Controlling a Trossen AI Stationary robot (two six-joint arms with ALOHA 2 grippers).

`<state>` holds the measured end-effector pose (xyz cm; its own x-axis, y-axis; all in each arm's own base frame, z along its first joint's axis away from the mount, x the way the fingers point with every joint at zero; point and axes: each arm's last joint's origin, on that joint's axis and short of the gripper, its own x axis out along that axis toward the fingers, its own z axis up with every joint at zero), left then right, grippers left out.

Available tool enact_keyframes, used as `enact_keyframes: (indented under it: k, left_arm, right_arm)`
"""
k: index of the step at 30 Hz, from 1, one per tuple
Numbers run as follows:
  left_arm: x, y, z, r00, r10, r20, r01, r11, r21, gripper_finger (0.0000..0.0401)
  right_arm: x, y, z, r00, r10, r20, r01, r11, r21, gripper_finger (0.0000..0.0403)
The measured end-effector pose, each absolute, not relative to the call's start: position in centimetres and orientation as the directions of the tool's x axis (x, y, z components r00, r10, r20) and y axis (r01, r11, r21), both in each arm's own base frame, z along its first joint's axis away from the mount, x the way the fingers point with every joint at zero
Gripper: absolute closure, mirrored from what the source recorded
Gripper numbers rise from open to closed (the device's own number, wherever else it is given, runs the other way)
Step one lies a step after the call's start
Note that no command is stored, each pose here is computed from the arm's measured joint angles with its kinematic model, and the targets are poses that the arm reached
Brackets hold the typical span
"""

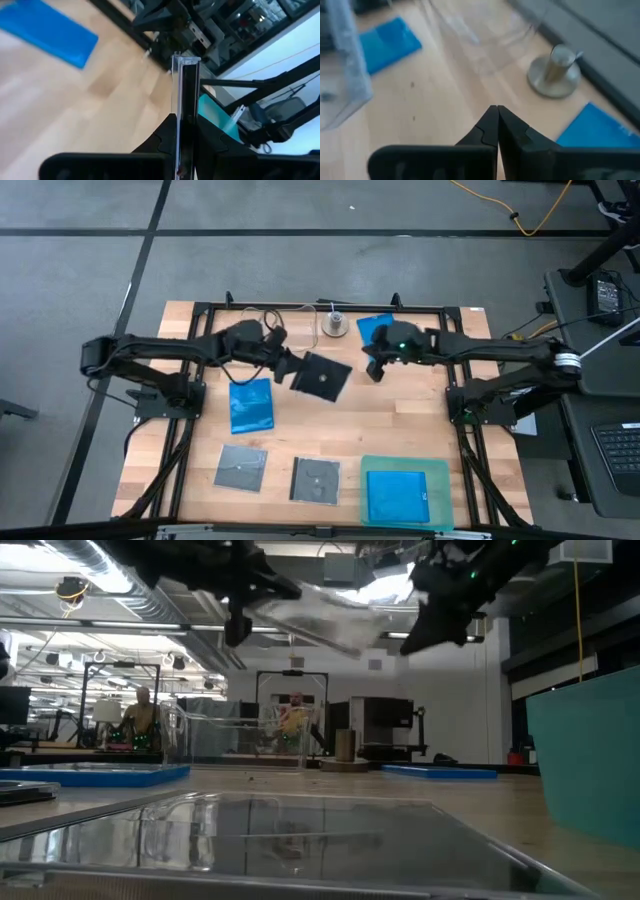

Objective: Pick & place jewel cases by type
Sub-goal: Put the top black cd case into the transparent bin

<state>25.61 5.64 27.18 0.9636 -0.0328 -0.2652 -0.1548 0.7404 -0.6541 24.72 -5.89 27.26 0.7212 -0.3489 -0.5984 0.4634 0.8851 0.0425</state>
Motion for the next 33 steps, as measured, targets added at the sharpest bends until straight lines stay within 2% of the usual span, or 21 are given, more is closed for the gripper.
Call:
enact_keyframes:
  k: [9,18,28,33]
  left_arm:
    - [22.3,6.1,30.2,0.983,0.031,-0.18,-0.125,0.83,-0.543,0.0377]
    - [19.0,6.6,32.7,0.991,0.109,-0.074,-0.129,0.912,-0.391,0.0377]
    - [15.8,6.8,34.5,0.982,0.187,0.026,-0.181,0.972,-0.153,0.0377]
    - [14.9,6.4,35.1,0.981,0.183,0.066,-0.181,0.983,-0.038,0.0377]
  right_arm:
    - [22.9,-5.5,30.3,0.805,-0.373,-0.462,0.408,0.913,-0.027,0.0394]
    - [20.4,-5.3,32.7,0.801,-0.488,-0.347,0.505,0.862,-0.047,0.039]
    - [17.4,-4.7,35.1,0.837,-0.503,-0.218,0.515,0.857,-0.002,0.0398]
    - [16.8,-4.5,35.5,0.849,-0.492,-0.194,0.5,0.866,-0.005,0.0383]
